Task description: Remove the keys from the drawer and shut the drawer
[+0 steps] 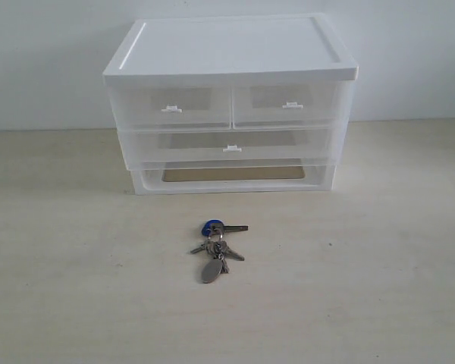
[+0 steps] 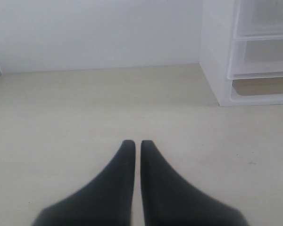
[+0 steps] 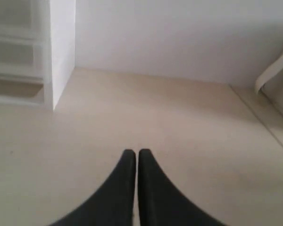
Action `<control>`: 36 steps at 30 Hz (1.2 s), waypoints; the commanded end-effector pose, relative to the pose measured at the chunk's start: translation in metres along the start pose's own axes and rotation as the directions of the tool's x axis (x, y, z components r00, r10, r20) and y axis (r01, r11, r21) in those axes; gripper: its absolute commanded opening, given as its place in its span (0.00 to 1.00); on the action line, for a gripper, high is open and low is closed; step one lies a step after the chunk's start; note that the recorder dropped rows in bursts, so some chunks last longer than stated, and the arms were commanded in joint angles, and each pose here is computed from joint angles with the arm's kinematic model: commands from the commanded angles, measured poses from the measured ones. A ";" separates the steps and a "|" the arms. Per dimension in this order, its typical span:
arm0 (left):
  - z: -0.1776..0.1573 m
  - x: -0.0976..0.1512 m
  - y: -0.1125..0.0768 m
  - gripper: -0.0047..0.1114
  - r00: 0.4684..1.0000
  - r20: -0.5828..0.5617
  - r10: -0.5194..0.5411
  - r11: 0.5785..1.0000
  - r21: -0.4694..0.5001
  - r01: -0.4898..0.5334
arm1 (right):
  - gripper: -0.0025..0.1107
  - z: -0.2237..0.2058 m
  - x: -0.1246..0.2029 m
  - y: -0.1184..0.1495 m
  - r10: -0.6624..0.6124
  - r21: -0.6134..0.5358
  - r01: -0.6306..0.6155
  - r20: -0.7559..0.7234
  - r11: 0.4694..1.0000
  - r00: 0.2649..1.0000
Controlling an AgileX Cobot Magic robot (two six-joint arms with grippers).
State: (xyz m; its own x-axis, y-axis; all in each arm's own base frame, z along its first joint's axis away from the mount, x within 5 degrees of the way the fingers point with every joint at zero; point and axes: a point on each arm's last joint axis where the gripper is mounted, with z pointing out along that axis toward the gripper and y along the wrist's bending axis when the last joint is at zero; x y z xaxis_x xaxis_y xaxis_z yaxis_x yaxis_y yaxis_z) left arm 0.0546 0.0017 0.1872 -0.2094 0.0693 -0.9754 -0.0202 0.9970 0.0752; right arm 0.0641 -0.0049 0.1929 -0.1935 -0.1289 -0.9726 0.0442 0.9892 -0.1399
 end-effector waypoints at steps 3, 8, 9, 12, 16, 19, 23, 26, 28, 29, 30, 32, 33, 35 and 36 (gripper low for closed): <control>0.000 0.001 0.000 0.08 1.000 0.000 -0.018 1.000 -0.001 0.018 | 0.02 -0.001 0.013 0.001 -0.026 -0.009 0.025 -0.133 1.000 0.991; 0.000 0.001 0.000 0.08 1.000 0.000 -0.018 1.000 -0.001 0.018 | 0.02 -0.001 0.013 0.001 -0.032 -0.010 0.031 -0.135 0.999 0.990; 0.000 0.001 0.000 0.08 1.000 0.000 -0.018 1.000 -0.001 0.018 | 0.02 -0.001 0.013 0.001 -0.032 -0.010 0.031 -0.135 0.999 0.990; 0.000 0.001 0.000 0.08 1.000 0.000 -0.018 1.000 -0.001 0.018 | 0.02 -0.001 0.014 0.001 -0.032 -0.010 0.031 -0.140 0.999 0.990; 0.000 0.001 0.000 0.08 1.000 0.000 -0.018 1.000 -0.001 0.018 | 0.02 -0.001 0.014 0.001 -0.032 -0.010 0.031 -0.138 0.999 0.990; 0.000 0.001 0.000 0.08 1.000 0.000 -0.018 1.000 -0.001 0.018 | 0.02 -0.001 0.014 0.001 -0.030 -0.010 0.029 -0.138 1.000 0.990; 0.000 0.001 0.000 0.08 1.000 0.000 -0.018 1.000 -0.001 0.018 | 0.02 -0.001 0.014 0.001 -0.025 -0.009 0.024 -0.138 1.000 0.990; 0.000 0.001 0.000 0.08 1.000 0.000 -0.018 1.000 -0.001 0.018 | 0.02 -0.001 0.014 0.001 -0.025 -0.009 0.024 -0.138 1.000 0.990; 0.000 0.001 0.000 0.08 1.000 0.000 -0.018 1.000 -0.001 0.018 | 0.02 -0.001 0.014 0.001 -0.025 -0.009 0.024 -0.138 1.000 0.990; 0.000 0.001 0.000 0.08 1.000 0.000 -0.018 1.000 -0.001 0.018 | 0.02 -0.001 0.014 0.001 -0.025 -0.009 0.024 -0.138 1.000 0.990; 0.000 0.001 0.000 0.08 1.000 0.000 -0.018 1.000 -0.001 0.018 | 0.02 -0.001 0.014 0.001 -0.025 -0.009 0.024 -0.138 1.000 0.990; 0.000 0.001 0.000 0.08 1.000 0.000 -0.018 1.000 -0.001 0.018 | 0.02 -0.001 0.014 0.001 -0.025 -0.009 0.024 -0.138 1.000 0.990; 0.000 0.001 0.000 0.08 1.000 0.000 -0.018 1.000 -0.001 0.018 | 0.02 -0.001 0.014 0.001 -0.025 -0.009 0.024 -0.138 1.000 0.990; 0.000 0.001 0.000 0.08 1.000 0.000 -0.018 1.000 -0.001 0.018 | 0.02 -0.001 0.014 0.001 -0.025 -0.009 0.024 -0.138 1.000 0.990; 0.000 0.001 0.000 0.08 1.000 0.000 -0.018 1.000 -0.001 0.018 | 0.02 -0.001 0.014 0.001 -0.025 -0.009 0.024 -0.138 1.000 0.990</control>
State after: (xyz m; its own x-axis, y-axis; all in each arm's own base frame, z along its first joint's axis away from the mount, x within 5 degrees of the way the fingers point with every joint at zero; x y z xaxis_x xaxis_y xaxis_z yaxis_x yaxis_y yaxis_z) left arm 0.0546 0.0017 0.1872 -0.2094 0.0693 -0.9754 -0.0202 0.9970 0.0752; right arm 0.0609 -0.0051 0.1796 -0.3277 -0.1472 -0.9332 0.0212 0.9864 -0.1631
